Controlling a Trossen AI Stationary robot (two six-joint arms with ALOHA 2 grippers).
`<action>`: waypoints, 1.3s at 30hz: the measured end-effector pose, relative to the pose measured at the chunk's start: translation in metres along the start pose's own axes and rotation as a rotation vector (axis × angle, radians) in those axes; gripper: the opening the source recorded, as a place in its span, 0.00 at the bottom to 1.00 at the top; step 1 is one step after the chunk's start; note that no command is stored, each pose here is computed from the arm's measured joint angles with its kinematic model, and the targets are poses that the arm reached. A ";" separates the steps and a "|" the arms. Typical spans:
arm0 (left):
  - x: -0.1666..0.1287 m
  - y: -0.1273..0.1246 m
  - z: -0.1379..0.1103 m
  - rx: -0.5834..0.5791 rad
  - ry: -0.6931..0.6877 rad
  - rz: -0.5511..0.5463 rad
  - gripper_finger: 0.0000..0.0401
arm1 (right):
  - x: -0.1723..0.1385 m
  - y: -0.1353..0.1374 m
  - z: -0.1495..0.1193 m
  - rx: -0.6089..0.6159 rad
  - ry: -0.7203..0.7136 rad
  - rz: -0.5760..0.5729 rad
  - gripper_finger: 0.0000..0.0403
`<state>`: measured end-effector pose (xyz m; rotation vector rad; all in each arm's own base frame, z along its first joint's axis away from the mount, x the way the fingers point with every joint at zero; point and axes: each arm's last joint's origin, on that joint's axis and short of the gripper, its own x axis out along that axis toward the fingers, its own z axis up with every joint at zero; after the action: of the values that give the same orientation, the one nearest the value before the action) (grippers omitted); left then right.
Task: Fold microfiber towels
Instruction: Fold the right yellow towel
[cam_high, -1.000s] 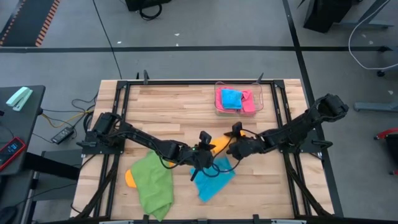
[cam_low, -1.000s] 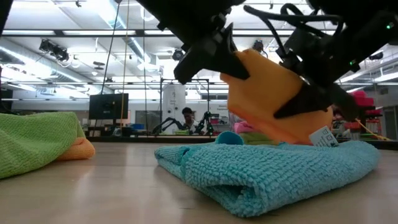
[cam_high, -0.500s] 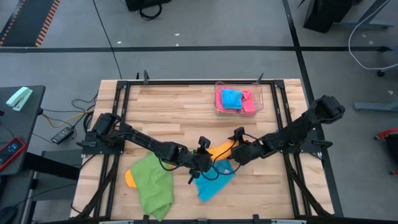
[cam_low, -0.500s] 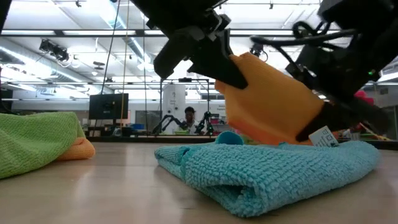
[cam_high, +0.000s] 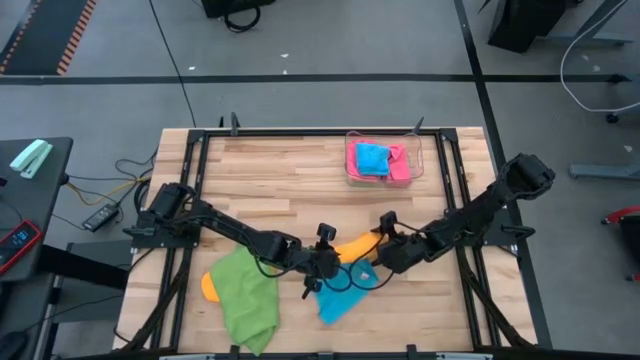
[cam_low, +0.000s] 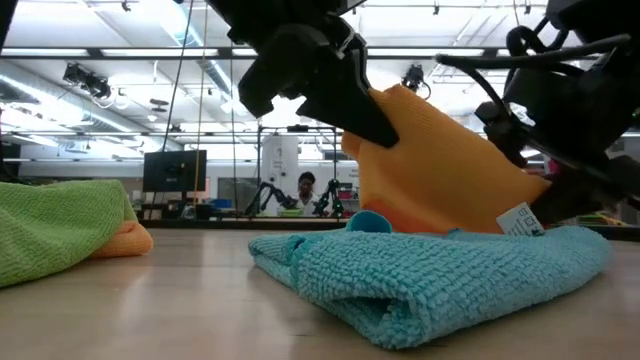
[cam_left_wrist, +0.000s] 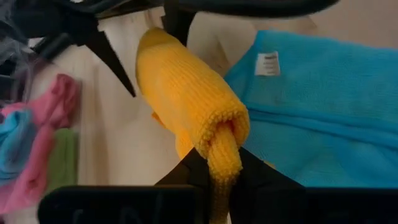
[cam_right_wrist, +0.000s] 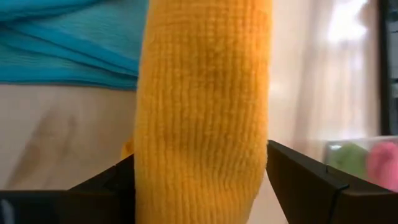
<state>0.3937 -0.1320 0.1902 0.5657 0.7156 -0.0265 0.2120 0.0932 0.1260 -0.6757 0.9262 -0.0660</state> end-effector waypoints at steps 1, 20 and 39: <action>0.000 -0.001 0.000 -0.014 0.000 -0.018 0.09 | 0.000 0.001 0.000 0.003 -0.002 0.018 0.71; 0.000 -0.005 -0.011 -0.156 0.090 -0.093 0.15 | -0.001 0.005 0.010 0.072 -0.107 0.204 0.71; 0.024 -0.025 -0.018 -0.230 0.082 -0.193 0.40 | -0.003 0.004 0.007 0.064 -0.083 0.207 0.71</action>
<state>0.3951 -0.1405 0.1518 0.2777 0.8385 -0.0993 0.2145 0.1006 0.1286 -0.5165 0.9057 0.1149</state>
